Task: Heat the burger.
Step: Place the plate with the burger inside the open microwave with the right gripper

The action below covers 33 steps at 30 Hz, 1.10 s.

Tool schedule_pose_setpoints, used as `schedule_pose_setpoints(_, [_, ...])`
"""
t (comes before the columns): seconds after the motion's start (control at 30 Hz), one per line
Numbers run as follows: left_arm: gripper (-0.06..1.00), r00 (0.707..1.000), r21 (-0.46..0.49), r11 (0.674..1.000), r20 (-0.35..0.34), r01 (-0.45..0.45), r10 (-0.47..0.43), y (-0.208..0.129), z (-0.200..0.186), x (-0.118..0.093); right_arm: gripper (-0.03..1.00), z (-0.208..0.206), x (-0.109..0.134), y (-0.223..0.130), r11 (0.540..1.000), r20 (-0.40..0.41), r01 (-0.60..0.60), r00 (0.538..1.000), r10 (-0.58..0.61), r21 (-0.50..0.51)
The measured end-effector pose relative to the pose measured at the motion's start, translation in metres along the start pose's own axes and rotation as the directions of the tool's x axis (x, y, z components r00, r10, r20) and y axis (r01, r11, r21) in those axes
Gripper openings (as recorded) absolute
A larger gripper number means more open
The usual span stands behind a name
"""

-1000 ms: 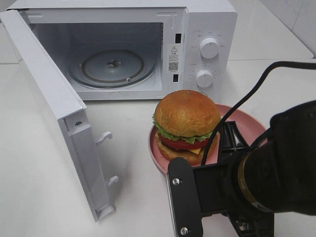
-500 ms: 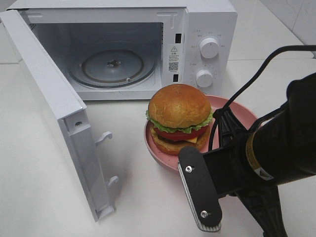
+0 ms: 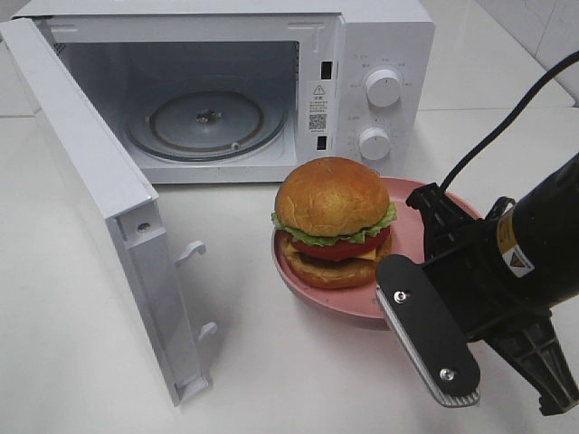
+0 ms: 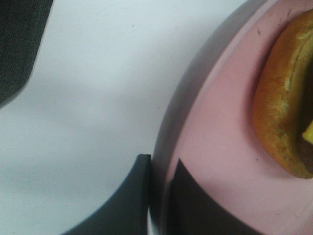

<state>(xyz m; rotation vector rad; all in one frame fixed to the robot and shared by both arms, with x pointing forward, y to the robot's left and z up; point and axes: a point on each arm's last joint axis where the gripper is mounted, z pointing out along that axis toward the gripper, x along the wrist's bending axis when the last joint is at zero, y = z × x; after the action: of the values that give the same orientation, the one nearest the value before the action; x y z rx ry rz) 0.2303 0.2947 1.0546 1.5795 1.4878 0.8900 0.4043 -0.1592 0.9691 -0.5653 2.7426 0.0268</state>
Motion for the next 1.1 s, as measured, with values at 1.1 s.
schedule_pose_setpoints(1.1, [0.98, 1.000, 0.000, 1.000, 0.000, 0.000, 0.000, 0.000, 0.000, 0.000, 0.07, -0.008, -0.040, 0.009, 0.988, 0.110, 0.100, 0.990, -0.088, -0.117])
